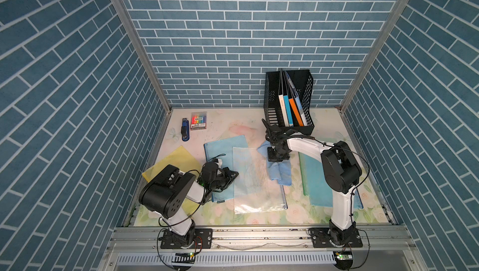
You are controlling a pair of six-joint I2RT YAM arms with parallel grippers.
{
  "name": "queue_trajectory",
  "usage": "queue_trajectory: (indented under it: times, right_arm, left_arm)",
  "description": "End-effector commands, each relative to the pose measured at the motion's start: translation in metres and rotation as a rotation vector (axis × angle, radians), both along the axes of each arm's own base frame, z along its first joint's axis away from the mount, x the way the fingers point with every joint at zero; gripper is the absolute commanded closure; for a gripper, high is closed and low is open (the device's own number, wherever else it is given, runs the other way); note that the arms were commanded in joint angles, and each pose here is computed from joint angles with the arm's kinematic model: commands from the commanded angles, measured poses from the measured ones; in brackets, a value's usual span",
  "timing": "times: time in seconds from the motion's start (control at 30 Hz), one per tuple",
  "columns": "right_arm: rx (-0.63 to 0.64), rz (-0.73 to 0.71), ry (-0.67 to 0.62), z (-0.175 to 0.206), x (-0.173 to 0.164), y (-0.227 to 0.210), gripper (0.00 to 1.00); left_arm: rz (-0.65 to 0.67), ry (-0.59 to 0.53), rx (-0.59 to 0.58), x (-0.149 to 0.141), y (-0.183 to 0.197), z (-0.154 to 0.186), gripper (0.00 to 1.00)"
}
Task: Wipe the document bag
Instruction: Wipe the dirt from the document bag.
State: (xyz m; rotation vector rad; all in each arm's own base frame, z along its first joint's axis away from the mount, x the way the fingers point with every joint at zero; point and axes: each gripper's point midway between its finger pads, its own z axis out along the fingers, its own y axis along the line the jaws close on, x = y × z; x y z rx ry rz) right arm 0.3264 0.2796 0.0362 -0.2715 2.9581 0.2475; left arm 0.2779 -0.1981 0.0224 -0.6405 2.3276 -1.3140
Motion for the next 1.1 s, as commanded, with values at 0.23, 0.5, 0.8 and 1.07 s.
queue_trajectory:
  times: [0.23,0.5,0.8,1.07]
  right_arm:
    - [0.176,0.262,0.053,0.001,-0.07,0.161,1.0]
    - [0.099,0.191,0.065,-0.014,-0.07,0.117,1.0]
    - [-0.031,-0.075,-0.043,0.01,-0.03,-0.036,1.0]
    - [0.007,-0.051,-0.007,0.002,-0.036,-0.018,1.0]
  left_arm:
    - [0.004,-0.025,-0.007,0.007,-0.002,0.002,1.0]
    - [0.034,-0.054,0.001,0.01,0.002,0.008,1.0]
    - [0.07,-0.061,-0.027,0.01,0.006,0.014,1.0]
    - [0.058,-0.072,-0.046,0.015,0.001,0.017,1.0]
